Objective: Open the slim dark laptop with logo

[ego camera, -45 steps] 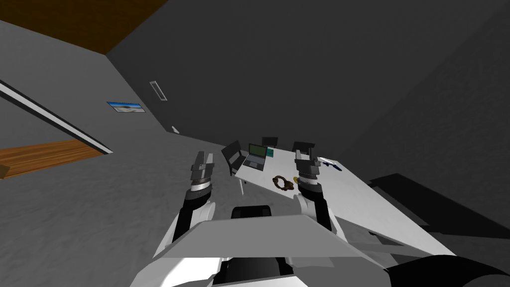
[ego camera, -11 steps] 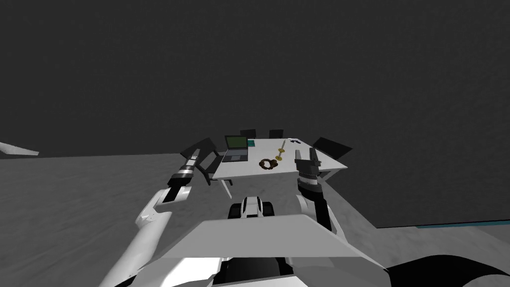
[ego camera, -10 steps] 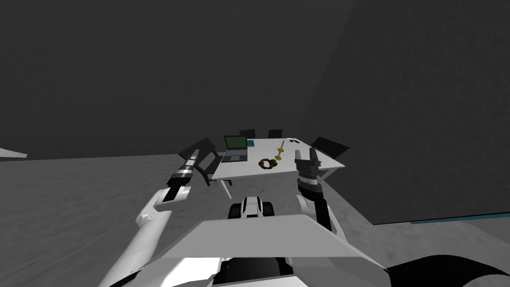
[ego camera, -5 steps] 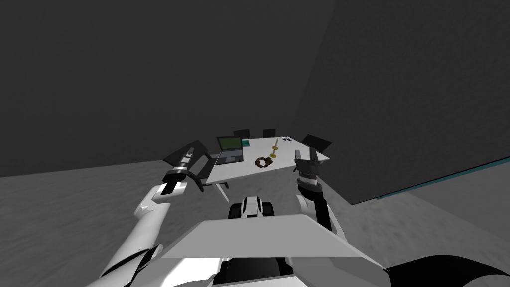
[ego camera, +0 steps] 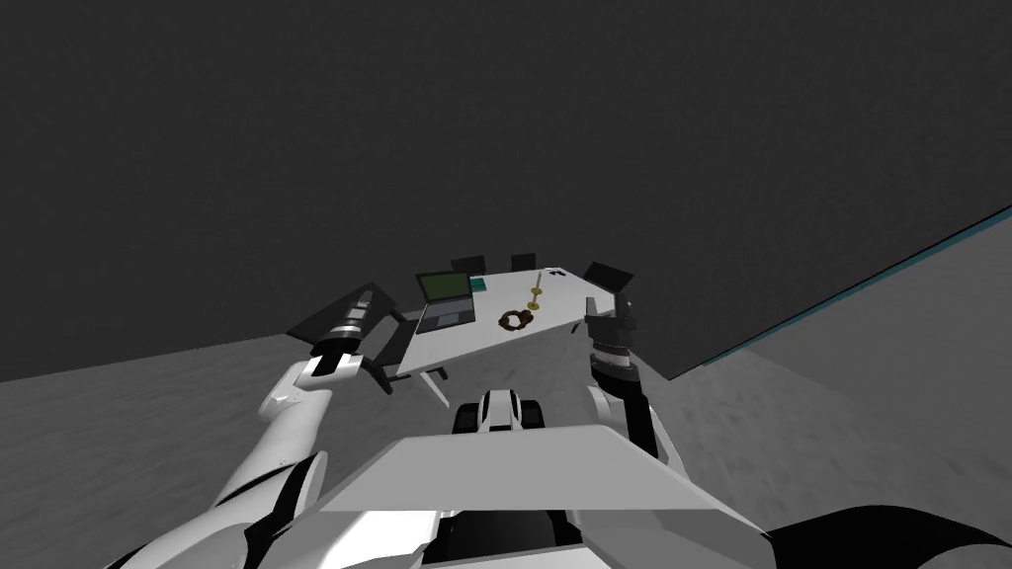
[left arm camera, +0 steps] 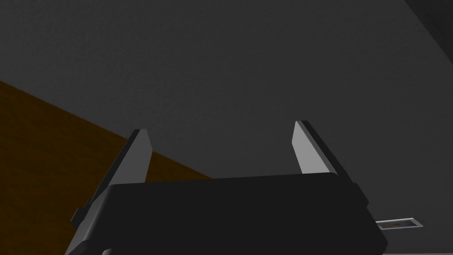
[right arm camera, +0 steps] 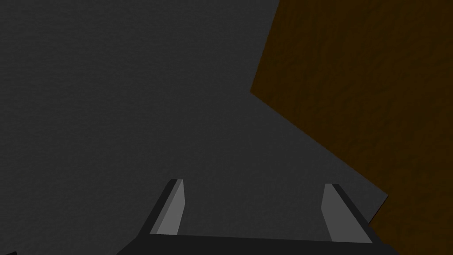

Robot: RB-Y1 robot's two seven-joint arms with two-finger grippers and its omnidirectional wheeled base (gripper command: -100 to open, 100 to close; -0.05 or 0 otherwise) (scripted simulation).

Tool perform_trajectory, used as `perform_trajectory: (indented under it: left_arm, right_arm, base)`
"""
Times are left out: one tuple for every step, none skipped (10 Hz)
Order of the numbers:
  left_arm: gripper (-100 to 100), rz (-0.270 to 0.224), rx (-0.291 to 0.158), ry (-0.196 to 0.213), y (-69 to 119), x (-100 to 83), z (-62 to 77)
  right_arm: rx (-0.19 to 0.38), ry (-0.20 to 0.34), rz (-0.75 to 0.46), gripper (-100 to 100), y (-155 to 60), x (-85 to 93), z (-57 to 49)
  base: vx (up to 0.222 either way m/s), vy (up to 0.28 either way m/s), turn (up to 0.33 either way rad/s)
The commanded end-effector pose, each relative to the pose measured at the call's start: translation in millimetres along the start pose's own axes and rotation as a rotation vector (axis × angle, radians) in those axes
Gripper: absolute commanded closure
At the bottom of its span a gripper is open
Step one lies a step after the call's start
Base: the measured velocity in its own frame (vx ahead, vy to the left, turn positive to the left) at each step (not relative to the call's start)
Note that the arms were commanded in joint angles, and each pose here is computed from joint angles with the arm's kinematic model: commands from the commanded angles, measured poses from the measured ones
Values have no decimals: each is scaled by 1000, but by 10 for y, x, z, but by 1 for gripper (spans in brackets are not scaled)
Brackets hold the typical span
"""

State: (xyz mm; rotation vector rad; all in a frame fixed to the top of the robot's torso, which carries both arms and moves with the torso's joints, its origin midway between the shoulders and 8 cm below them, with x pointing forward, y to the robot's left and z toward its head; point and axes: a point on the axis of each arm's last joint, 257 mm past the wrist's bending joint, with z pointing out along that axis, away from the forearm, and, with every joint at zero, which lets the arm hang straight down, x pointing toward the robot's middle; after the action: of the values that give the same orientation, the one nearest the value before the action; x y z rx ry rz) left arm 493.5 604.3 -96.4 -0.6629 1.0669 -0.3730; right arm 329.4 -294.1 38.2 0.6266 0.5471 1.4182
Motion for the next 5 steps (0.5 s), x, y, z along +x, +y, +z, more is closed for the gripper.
perform_trajectory:
  left_arm:
    - [-100, -2, -53, -11, 203, -69, 70]
    - [-100, -3, -66, -31, 226, -186, 177]
    - [-100, -5, -83, -24, 308, -148, 149]
    - [-100, -10, -99, -41, 344, -245, 243]
    - [-100, -13, -119, -33, 433, -202, 210]
  right_arm:
    - [0, 0, 0, 0, 0, 0, 0]
    - [0, 0, 0, 0, 0, 0, 0]
    - [0, 0, 0, 0, 0, 0, 0]
    - [0, 0, 0, 0, 0, 0, 0]
    - [0, 0, 0, 0, 0, 0, 0]
  base:
    - [-9, 25, -120]
    - [-11, 27, -165]
    - [-9, 27, -119]
    - [-13, 31, -205]
    - [-11, 29, -136]
